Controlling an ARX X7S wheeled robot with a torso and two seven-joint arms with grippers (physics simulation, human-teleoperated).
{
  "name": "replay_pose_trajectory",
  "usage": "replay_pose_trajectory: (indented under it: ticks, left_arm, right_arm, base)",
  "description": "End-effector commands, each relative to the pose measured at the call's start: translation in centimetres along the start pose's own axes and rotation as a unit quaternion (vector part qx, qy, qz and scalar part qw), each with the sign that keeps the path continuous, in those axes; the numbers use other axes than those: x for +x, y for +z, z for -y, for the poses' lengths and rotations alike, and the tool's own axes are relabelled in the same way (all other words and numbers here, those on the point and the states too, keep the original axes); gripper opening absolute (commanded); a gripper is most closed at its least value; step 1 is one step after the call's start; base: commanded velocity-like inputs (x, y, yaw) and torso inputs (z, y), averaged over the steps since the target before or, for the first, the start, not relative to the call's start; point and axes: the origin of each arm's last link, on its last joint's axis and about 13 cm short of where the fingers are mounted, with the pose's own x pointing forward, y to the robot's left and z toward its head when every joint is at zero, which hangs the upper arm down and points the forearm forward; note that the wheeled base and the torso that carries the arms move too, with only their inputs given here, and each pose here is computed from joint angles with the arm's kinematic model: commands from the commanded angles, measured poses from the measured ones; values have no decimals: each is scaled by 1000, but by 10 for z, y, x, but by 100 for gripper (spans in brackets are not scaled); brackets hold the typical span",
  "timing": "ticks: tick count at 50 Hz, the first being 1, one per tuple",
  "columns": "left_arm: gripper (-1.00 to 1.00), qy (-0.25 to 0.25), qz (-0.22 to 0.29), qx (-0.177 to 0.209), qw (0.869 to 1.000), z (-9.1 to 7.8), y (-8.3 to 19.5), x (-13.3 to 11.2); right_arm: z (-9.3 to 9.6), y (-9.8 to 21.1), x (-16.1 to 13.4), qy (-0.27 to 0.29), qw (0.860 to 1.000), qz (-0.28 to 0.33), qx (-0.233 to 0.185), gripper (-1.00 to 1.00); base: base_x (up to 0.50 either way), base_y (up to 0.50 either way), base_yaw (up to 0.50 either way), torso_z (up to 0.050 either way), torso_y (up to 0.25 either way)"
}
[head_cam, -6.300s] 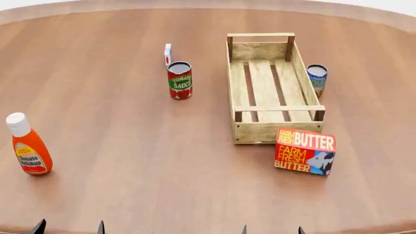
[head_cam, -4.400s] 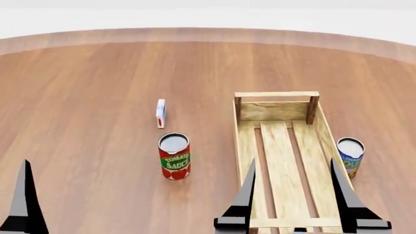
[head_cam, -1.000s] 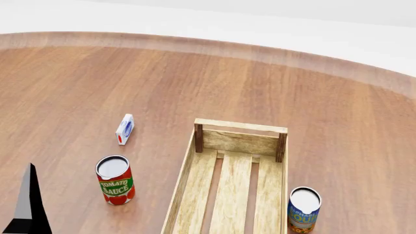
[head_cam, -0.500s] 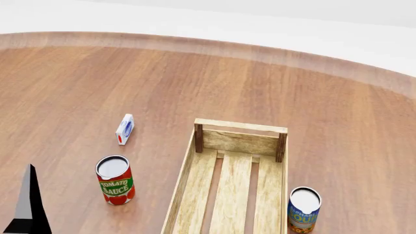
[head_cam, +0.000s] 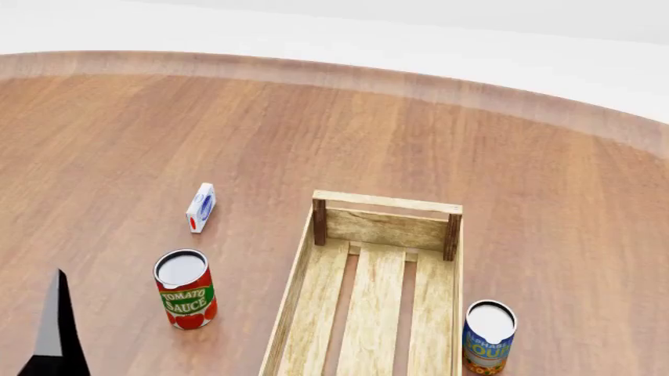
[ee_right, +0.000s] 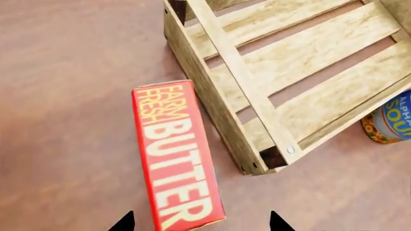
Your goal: Pick up the butter and put it in the tray.
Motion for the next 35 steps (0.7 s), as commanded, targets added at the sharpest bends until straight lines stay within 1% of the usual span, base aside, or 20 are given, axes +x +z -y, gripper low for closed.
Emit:
replay_pose_trajectory:
  ticks: [1, 8, 9, 11, 13, 16, 18, 25, 35]
  left_arm:
    - [100, -6, -1, 2, 1000, 1, -1, -1]
    - [100, -5, -2, 2, 1000, 1, -1, -1]
    - [100, -6, -2, 2, 1000, 2, -1, -1]
    - [100, -7, -3, 2, 1000, 2, -1, -1]
    - [100, -7, -3, 2, 1000, 2, -2, -1]
    - [100, -7, -5, 0, 1000, 2, -1, 0]
    - [100, -6, -4, -1, 1000, 1, -1, 0]
    - [100, -4, -5, -2, 1000, 0, -1, 0]
    - [100, -5, -6, -2, 1000, 1, -2, 0]
  right_arm:
    - [2, 5, 7, 0, 999, -23, -24, 100]
    - [0, 5, 14, -5, 999, -28, -36, 100]
    - [0, 5, 15, -7, 998, -36, -46, 100]
    - [-1, 6, 17, -7, 998, -37, -48, 100]
    - [-1, 6, 18, -6, 997, -49, -60, 100]
    - [-4, 8, 20, -6, 997, -48, -62, 100]
    - [-7, 8, 21, 2, 996, -56, -70, 100]
    - [-9, 10, 23, 10, 994, -67, -83, 100]
    - [-6, 17, 23, 13, 991, -86, -103, 100]
  base:
    - [0, 0, 0, 0, 0]
    - [0, 0, 0, 0, 0]
    - [0, 0, 0, 0, 0]
    - [0, 0, 0, 0, 0]
    - [0, 0, 0, 0, 0]
    - [0, 0, 0, 0, 0]
    - [0, 0, 0, 0, 0]
    - [0, 0, 0, 0, 0]
    - [0, 0, 0, 0, 0]
